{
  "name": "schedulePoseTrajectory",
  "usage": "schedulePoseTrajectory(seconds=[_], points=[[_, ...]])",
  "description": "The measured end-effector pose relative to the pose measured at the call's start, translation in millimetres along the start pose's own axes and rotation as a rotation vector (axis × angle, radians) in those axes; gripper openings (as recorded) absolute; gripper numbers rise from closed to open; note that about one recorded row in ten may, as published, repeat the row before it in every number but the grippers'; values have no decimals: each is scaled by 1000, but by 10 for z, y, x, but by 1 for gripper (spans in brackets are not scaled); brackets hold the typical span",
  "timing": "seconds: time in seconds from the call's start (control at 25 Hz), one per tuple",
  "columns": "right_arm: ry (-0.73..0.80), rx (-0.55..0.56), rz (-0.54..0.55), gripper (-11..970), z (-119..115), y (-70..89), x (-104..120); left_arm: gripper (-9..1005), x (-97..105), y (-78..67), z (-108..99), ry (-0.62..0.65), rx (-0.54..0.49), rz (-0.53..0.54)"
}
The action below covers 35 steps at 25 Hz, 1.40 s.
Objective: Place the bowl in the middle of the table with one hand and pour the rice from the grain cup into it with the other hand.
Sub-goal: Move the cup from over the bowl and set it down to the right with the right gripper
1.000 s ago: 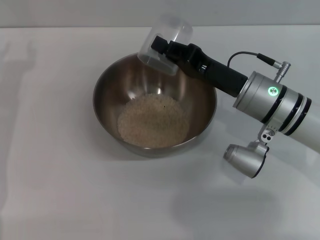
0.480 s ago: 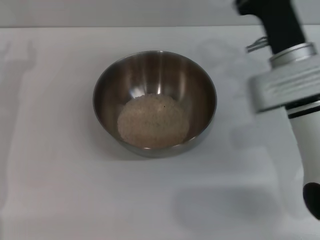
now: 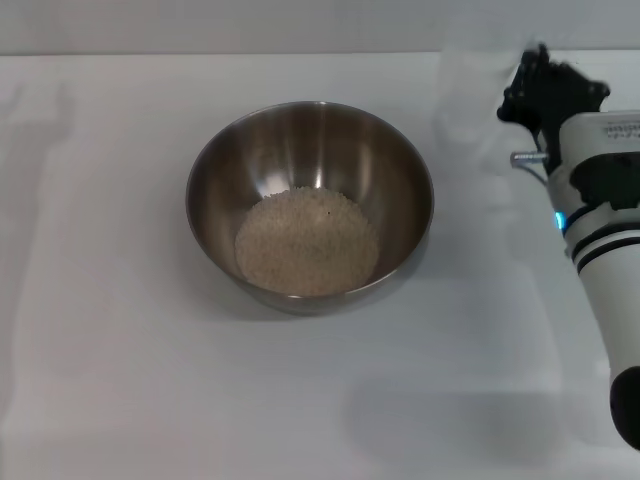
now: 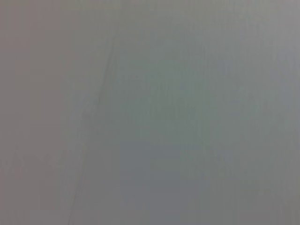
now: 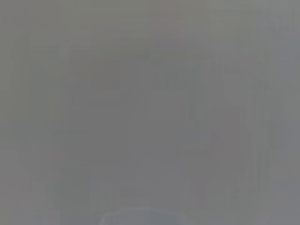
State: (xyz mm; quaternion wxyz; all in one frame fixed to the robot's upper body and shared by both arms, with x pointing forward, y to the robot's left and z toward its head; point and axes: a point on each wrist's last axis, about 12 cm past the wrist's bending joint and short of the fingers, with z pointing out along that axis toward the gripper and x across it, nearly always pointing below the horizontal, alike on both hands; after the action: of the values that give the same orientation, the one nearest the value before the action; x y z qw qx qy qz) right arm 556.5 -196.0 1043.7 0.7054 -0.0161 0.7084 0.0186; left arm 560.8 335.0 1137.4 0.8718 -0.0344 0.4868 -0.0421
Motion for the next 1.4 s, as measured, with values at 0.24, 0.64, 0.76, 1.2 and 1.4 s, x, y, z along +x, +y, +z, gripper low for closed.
schedulePoseTrajectory(seconds=[0.24, 0.64, 0.76, 1.2, 1.4], points=[[109, -31, 5, 11, 2, 6, 136, 543, -5, 6, -9, -3, -1, 0], [185, -42, -19, 10, -3, -53, 246, 543, -18, -1, -21, -16, 0, 2], [195, -40, -22, 10, -5, -74, 264, 544, -16, -6, -22, -16, 0, 3], [220, -96, -42, 52, 51, -50, 282, 543, -27, 1, -1, -22, 1, 6], [200, -116, -58, 158, -21, -49, 298, 543, -33, 9, 12, -25, -1, 8]])
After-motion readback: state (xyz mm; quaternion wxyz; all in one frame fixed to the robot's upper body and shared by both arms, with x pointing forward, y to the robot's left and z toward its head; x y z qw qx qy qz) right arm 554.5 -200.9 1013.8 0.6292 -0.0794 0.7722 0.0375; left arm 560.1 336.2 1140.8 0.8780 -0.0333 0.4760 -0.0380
